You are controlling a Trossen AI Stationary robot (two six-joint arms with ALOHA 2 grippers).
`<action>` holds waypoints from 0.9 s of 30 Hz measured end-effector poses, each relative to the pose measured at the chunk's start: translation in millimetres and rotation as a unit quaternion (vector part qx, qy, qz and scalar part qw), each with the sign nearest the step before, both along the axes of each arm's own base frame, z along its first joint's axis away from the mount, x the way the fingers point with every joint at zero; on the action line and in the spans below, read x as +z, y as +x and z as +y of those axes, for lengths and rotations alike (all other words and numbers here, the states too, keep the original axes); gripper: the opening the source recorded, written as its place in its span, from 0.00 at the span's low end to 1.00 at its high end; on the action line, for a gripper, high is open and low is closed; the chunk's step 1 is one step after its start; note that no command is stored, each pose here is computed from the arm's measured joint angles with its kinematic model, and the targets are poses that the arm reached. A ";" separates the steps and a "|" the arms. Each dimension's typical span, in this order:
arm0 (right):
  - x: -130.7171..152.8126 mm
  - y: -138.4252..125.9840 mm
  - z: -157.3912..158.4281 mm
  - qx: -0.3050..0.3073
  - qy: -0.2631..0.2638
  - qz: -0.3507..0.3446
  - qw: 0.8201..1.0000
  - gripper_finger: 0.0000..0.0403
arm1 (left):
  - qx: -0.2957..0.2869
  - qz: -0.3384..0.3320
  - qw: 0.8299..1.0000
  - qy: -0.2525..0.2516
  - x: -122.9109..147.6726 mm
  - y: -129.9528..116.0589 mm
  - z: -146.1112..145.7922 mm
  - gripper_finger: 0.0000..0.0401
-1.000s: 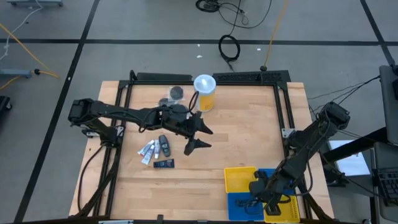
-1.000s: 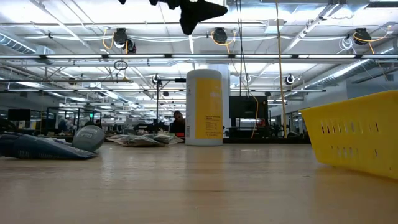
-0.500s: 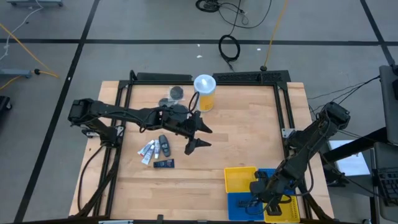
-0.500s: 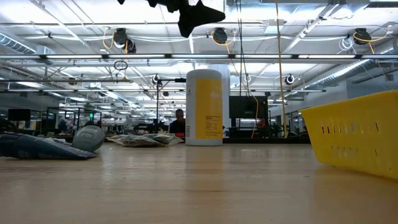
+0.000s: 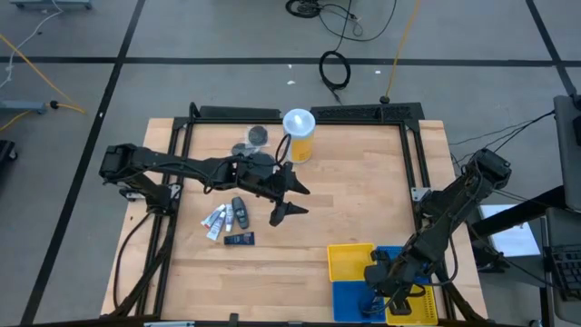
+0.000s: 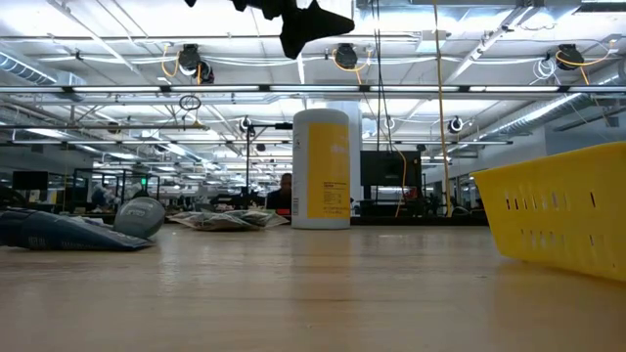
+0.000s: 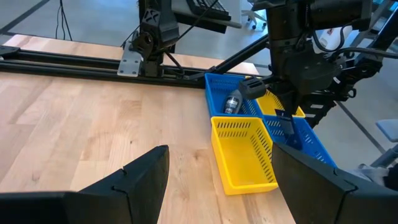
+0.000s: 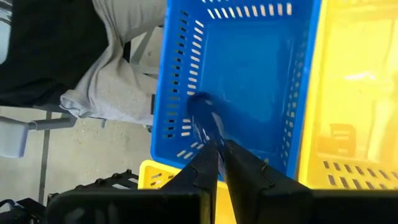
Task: Pick & Place Travel size toiletries
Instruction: Put the top shave cream into the bottom blue basket, then put the shave cream into the bottom blue basket
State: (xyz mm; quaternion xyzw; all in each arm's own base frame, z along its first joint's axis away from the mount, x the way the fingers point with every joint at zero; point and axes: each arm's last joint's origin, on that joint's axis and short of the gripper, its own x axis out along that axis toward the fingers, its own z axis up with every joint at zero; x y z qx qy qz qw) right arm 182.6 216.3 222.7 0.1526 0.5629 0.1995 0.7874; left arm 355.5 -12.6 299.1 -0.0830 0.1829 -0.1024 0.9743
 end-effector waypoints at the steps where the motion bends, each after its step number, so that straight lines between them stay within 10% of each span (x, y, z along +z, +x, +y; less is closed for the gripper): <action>1: 0.5 0.9 0.3 0.002 0.001 -0.007 1.000 0.06 | 0.000 0.000 1.000 0.000 -0.1 0.0 0.0 0.68; 19: 9.3 18.4 -14.7 0.049 -0.016 -0.092 0.994 0.17 | 0.018 0.063 0.998 -0.019 -10.2 -4.3 0.6 0.68; 27: 10.3 27.9 -26.6 0.066 -0.041 -0.118 0.990 0.18 | 0.140 0.211 0.966 -0.050 -32.8 -19.3 5.3 0.68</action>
